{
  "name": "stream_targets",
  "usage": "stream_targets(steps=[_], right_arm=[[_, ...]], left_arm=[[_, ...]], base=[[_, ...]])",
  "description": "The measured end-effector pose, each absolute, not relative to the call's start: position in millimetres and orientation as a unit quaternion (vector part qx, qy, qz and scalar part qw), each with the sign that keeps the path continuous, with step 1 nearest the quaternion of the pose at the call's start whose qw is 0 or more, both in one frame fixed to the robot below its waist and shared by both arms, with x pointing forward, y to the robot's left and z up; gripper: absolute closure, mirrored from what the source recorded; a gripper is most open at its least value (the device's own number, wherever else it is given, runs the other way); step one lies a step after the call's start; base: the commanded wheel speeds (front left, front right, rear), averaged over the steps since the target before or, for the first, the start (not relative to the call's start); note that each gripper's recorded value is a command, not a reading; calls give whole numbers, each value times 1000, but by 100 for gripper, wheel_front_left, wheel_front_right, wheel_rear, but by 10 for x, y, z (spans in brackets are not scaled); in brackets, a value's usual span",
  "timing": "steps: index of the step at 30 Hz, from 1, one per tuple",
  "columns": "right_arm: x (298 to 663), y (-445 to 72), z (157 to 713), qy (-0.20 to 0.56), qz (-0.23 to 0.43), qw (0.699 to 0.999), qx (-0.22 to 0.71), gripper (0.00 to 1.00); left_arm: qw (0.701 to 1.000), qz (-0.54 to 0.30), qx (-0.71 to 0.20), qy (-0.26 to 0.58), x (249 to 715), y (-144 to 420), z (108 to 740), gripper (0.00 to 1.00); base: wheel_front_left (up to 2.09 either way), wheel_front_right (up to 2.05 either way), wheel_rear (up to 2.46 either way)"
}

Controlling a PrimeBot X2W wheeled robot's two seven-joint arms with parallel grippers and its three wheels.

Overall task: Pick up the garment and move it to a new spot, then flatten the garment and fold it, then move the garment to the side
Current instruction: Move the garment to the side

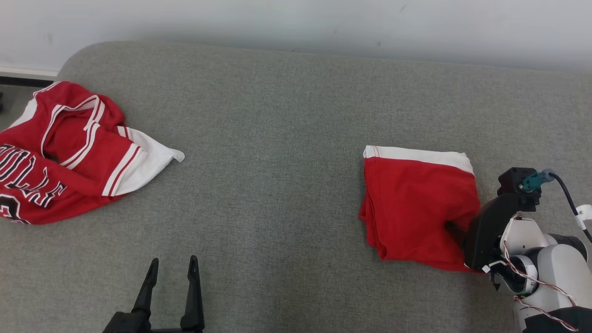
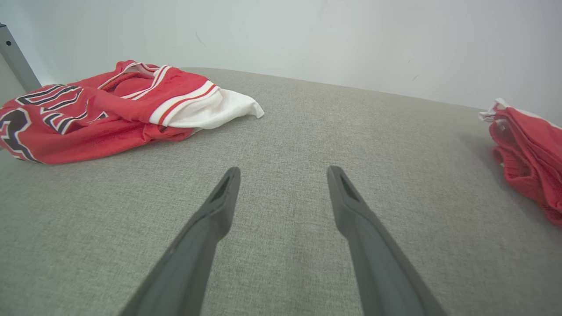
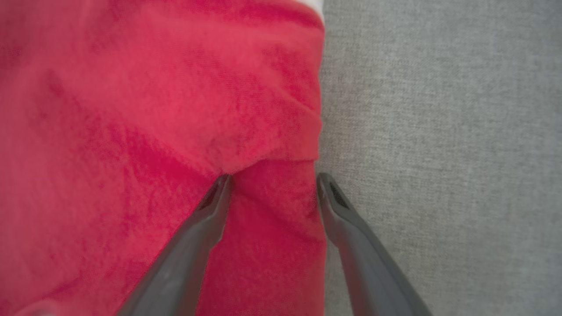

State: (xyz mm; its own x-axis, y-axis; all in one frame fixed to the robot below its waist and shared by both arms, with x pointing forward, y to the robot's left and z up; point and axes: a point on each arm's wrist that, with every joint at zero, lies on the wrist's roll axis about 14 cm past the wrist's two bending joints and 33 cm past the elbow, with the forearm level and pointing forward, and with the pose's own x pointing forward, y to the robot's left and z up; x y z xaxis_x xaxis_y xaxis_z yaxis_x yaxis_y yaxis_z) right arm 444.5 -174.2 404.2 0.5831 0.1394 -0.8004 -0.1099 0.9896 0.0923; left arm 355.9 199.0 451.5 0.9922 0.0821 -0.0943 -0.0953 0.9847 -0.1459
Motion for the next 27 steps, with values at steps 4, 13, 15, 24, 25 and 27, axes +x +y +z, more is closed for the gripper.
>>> stream_targets(steps=[4,13,15,24,25,27], right_arm=[[4453,-1744,3976,463,69,884,9,36],[4606,-1813,4076,432,72,898,-32,100],[4646,-1911,4137,424,68,901,-55,100],[4695,-2616,4425,399,18,906,-139,100],[4672,-2721,4434,401,10,904,-147,100],[4621,-2944,4458,405,-10,900,-160,100]], left_arm=[[995,45,-74,47,3587,1987,4497,0],[996,25,-74,42,3753,1883,4508,0],[997,14,-72,38,3810,1823,4527,0],[996,-57,-65,1,4190,1422,4705,0],[996,-67,-64,-3,4234,1364,4717,0],[994,-89,-61,-10,4320,1232,4743,0]], base=[[0,0,0],[0,0,0],[0,0,0],[0,0,0],[0,0,0],[0,0,0]])
